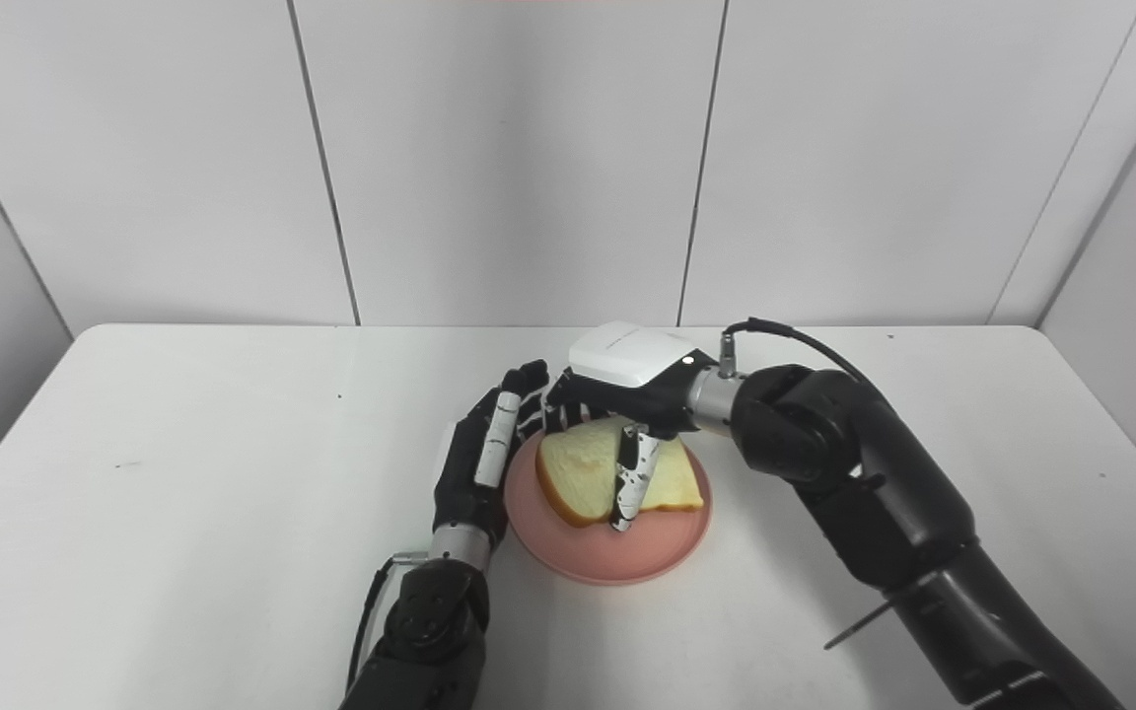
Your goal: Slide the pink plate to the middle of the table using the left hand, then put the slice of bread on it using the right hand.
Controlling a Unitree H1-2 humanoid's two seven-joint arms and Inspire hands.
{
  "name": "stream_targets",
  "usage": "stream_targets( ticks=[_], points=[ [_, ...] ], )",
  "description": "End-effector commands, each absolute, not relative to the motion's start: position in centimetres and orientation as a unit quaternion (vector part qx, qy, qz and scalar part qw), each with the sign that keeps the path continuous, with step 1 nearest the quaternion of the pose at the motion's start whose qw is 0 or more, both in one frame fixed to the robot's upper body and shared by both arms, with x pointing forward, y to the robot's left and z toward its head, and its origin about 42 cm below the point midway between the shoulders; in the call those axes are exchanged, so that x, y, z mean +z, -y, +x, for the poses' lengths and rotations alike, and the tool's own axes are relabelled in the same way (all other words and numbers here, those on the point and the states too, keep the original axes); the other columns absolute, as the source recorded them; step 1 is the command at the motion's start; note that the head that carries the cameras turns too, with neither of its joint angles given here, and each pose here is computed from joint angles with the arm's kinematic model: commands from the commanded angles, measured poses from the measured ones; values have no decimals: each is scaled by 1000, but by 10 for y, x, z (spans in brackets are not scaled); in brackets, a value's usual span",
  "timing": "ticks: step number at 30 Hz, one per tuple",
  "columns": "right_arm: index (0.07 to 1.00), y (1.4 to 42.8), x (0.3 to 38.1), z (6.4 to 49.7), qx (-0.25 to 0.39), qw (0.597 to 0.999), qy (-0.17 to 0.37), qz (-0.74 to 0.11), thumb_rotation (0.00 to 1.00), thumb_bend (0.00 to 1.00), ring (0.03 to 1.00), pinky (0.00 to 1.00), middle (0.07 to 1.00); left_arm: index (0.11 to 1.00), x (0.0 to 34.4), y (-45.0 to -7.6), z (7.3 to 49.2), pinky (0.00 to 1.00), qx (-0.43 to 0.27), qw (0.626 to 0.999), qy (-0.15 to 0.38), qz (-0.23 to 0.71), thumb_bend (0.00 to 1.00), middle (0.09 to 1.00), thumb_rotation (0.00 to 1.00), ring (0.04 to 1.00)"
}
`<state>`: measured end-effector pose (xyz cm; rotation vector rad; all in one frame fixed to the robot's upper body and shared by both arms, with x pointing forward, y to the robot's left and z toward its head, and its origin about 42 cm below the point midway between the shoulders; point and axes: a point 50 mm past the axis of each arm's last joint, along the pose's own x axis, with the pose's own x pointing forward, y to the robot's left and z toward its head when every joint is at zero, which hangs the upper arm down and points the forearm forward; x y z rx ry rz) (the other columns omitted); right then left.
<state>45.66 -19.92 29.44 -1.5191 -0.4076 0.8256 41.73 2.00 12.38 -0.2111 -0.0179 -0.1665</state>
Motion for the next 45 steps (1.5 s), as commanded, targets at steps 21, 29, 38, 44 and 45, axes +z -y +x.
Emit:
stream_targets(
  ticks=[21, 29, 38, 44, 45],
  points=[
    [618, 204, 285, 465, 298, 588, 234, -715, 287, 862, 753, 704, 755, 766, 102, -28, 405, 836, -78, 991, -47, -101, 789, 868, 871, 850],
    [722, 208, 285, 465, 300, 584, 223, -721, 609, 1000, 860, 911, 826, 748, 102, -32, 402, 794, -78, 990, -47, -103, 763, 860, 885, 836],
    [747, 208, 294, 461, 305, 596, 223, -708, 742, 1000, 873, 943, 833, 724, 102, -37, 402, 818, -77, 990, -47, -110, 764, 863, 875, 847],
    [758, 210, 305, 457, 304, 597, 221, -709, 743, 1000, 880, 947, 841, 711, 102, -42, 401, 827, -76, 990, -48, -104, 777, 865, 885, 854],
    [761, 210, 307, 456, 303, 597, 220, -710, 739, 1000, 882, 949, 843, 710, 102, -42, 401, 829, -76, 991, -48, -103, 782, 866, 887, 851]
  ],
)
